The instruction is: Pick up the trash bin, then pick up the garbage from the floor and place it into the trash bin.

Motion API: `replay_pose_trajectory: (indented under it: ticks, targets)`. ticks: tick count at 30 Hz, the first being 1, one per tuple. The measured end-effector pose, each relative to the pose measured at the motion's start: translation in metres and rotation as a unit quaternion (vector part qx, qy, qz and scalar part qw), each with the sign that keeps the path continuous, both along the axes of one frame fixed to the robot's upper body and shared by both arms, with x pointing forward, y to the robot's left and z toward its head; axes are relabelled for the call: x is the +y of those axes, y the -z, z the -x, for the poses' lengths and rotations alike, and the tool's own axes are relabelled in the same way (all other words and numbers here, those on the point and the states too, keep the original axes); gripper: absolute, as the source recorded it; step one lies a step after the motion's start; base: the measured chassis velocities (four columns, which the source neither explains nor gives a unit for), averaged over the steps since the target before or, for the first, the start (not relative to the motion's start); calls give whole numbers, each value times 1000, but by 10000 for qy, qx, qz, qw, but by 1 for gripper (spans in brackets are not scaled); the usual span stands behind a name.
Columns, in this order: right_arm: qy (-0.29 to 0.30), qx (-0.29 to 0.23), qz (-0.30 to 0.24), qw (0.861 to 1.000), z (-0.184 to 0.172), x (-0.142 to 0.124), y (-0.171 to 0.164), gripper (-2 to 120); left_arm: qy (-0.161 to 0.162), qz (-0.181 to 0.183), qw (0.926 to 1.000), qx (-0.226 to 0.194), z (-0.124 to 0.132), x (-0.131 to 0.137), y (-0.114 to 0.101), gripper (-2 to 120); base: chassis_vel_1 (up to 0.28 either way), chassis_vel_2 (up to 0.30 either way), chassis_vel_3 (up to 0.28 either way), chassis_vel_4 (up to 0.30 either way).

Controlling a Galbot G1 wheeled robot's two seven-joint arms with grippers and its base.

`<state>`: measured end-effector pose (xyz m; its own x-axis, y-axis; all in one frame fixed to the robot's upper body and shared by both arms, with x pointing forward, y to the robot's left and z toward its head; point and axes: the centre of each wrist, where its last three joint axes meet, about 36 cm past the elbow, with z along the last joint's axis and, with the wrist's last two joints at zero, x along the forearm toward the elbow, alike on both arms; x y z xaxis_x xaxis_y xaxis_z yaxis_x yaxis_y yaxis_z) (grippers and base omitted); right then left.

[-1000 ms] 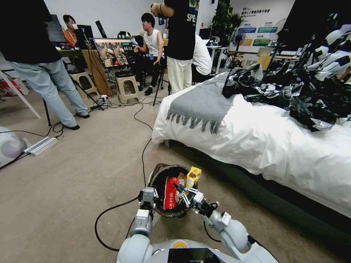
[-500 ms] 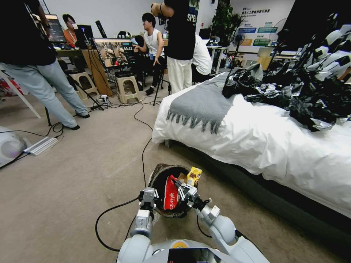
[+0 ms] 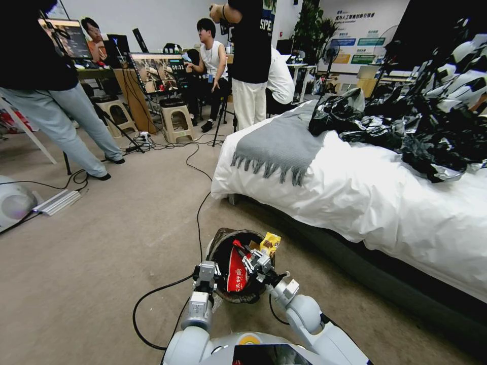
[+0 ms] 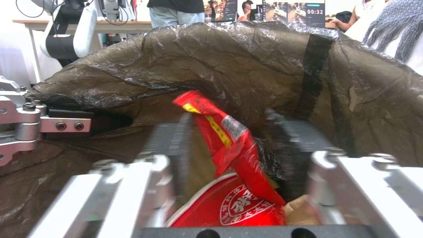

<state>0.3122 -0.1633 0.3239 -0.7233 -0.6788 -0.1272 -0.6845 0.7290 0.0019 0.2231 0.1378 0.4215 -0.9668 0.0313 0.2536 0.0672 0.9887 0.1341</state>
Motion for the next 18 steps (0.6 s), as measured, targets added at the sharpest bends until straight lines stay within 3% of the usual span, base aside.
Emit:
replay_pose_trajectory:
  ticks: [3,6,13,18]
  targets:
    - [2,-4,5,10000,0,0,0,58,1,1,10000,1,0,0,0,0,0,0,0,0]
    - [2,-18,12,10000,0,-1,-1,74,4,-2,10000,14,0,0,1,0,0,0,0,0]
    - [-10,-27,26,10000,0,-2,-1,97,10,-2,10000,17,0,0,1,0,0,0,0,0]
    - [-15,-44,20,10000,2,-2,-3,100,14,-12,10000,23,0,0,1,0,0,0,0,0]
